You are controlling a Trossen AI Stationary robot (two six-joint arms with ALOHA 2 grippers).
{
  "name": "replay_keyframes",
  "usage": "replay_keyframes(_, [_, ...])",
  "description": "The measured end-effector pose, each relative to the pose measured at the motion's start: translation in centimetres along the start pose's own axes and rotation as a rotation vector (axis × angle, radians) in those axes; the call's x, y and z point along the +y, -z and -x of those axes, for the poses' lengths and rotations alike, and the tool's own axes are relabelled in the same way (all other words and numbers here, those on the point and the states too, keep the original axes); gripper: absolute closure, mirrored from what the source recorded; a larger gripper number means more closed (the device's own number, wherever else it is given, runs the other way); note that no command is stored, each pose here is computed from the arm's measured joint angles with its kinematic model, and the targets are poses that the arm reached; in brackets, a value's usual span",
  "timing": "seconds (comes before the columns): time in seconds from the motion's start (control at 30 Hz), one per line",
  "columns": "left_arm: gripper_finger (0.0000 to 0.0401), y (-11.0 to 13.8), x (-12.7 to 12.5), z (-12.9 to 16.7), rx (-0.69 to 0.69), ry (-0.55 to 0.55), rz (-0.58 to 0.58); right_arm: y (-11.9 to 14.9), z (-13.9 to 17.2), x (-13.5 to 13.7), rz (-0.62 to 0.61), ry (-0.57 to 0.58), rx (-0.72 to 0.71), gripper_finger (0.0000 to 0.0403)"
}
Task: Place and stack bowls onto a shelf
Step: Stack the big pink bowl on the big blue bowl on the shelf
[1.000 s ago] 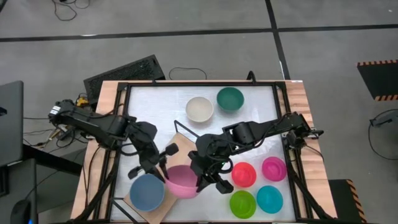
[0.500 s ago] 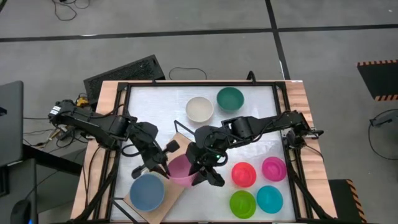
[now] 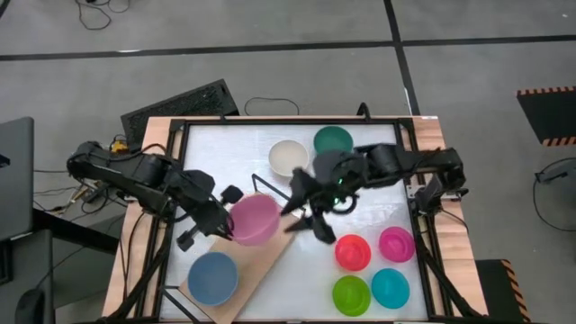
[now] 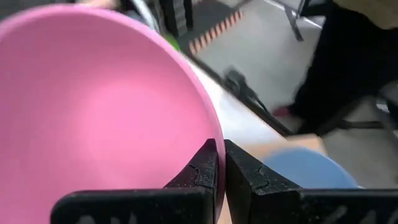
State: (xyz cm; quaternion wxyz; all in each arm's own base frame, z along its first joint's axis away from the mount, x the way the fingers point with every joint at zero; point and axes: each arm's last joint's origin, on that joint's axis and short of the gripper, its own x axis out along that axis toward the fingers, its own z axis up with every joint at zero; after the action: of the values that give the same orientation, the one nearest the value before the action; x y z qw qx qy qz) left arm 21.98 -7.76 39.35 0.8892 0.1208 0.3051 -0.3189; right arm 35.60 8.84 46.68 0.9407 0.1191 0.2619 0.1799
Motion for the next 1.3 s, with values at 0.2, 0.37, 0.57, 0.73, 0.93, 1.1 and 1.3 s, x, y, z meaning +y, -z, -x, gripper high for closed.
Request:
replay_keyframes(0.2, [0.0401, 0.3, -3.0, 1.9, 0.211, 0.011, 0.138, 0.1, 3.5, 0.9, 0.007, 0.115, -0.018, 0.0177])
replay_keyframes(0.37, [0.0401, -0.4, -6.9, 2.1, 0.224, 0.042, 0.056, 0.6, 4.0, 1.2, 0.044, 0.195, 0.005, 0.0178])
replay_keyframes(0.57, [0.0401, 0.1, -12.3, 1.7, 0.25, 0.263, -0.446, 0.8, 3.6, 1.1, 0.054, 0.199, 0.027, 0.0178])
replay_keyframes(0.73, [0.0401, 1.5, -14.2, 0.7, 0.358, 0.31, -0.656, 0.9, 3.0, 0.9, 0.053, 0.202, 0.042, 0.0178])
replay_keyframes(0.93, [0.0401, 2.5, -14.0, 0.1, 0.477, 0.375, -0.915, 0.8, 3.1, 0.9, 0.027, 0.205, 0.031, 0.0178])
replay_keyframes(1.1, [0.0401, 3.2, -12.9, -0.8, 0.488, 0.415, -1.06, 0.8, 3.1, 0.8, 0.021, 0.211, 0.024, 0.0178])
replay_keyframes(1.3, [0.0401, 4.4, -12.7, -2.9, 0.43, 0.454, -1.199, 0.8, 3.2, 0.7, -0.001, 0.232, 0.02, 0.0178])
